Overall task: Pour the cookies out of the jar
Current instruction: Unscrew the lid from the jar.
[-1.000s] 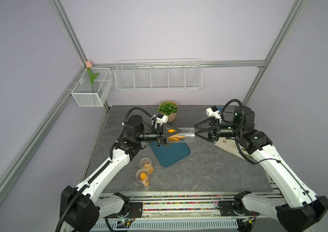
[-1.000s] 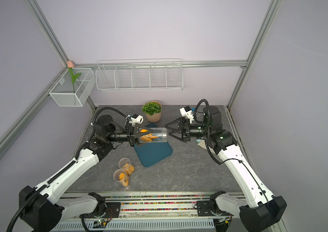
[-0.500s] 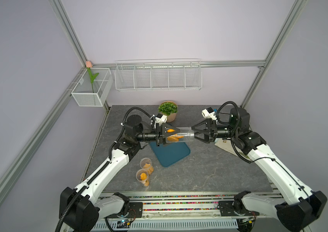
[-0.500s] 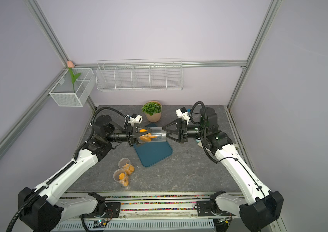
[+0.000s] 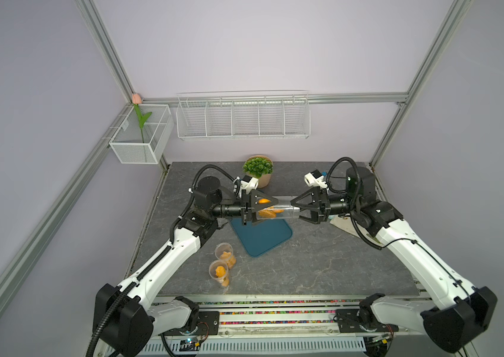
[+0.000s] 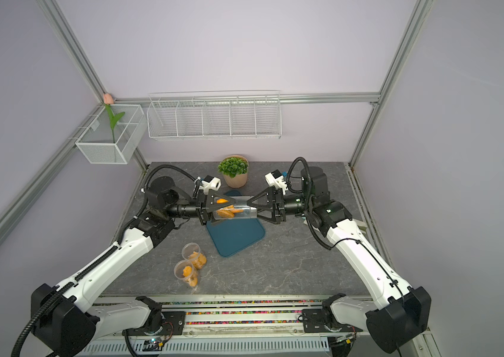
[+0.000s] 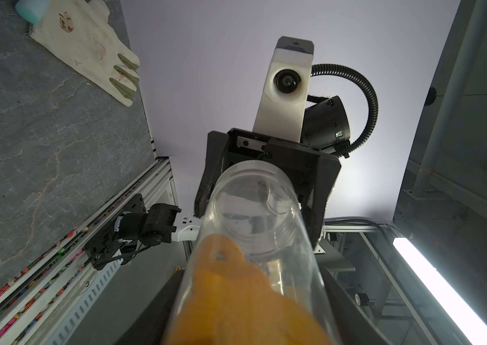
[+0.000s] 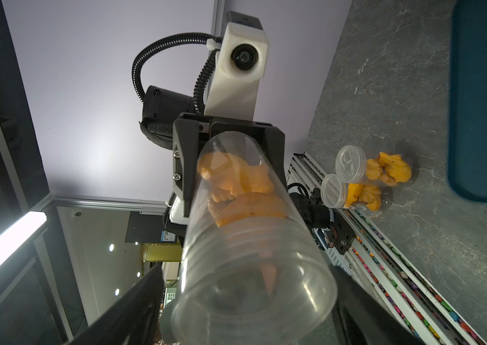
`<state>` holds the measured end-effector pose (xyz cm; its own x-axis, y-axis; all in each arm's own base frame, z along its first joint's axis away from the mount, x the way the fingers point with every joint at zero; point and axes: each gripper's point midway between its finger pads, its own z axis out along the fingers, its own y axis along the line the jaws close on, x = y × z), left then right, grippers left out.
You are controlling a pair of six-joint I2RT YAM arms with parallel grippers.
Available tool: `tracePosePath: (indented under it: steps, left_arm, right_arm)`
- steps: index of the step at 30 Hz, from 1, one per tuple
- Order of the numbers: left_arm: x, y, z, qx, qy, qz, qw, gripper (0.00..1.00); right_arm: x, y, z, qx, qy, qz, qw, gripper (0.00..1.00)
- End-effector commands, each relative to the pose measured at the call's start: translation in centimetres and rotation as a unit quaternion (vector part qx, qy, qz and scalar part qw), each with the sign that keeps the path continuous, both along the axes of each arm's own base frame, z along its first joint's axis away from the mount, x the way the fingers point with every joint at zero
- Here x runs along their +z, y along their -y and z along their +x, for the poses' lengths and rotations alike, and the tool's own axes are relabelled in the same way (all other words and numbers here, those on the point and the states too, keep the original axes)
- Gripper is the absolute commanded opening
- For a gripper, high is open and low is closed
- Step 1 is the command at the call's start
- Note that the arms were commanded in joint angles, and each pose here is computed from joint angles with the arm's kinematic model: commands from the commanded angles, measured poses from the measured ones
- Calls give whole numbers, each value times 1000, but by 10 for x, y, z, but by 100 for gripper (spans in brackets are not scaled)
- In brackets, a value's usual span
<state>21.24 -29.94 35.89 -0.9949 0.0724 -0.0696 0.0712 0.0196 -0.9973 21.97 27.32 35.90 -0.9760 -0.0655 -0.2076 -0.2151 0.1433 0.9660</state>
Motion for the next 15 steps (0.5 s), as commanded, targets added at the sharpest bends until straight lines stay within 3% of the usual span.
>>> tracePosePath:
  steps: [1, 15]
  left_arm:
    - [18, 1, -3, -8, 33, -19, 999, 60]
    - [14, 0, -6, -19, 29, -16, 999, 60]
  right_arm:
    - [10, 0, -10, 21, 7, 14, 1000, 83]
    - [17, 3, -16, 29, 39, 33, 998, 77]
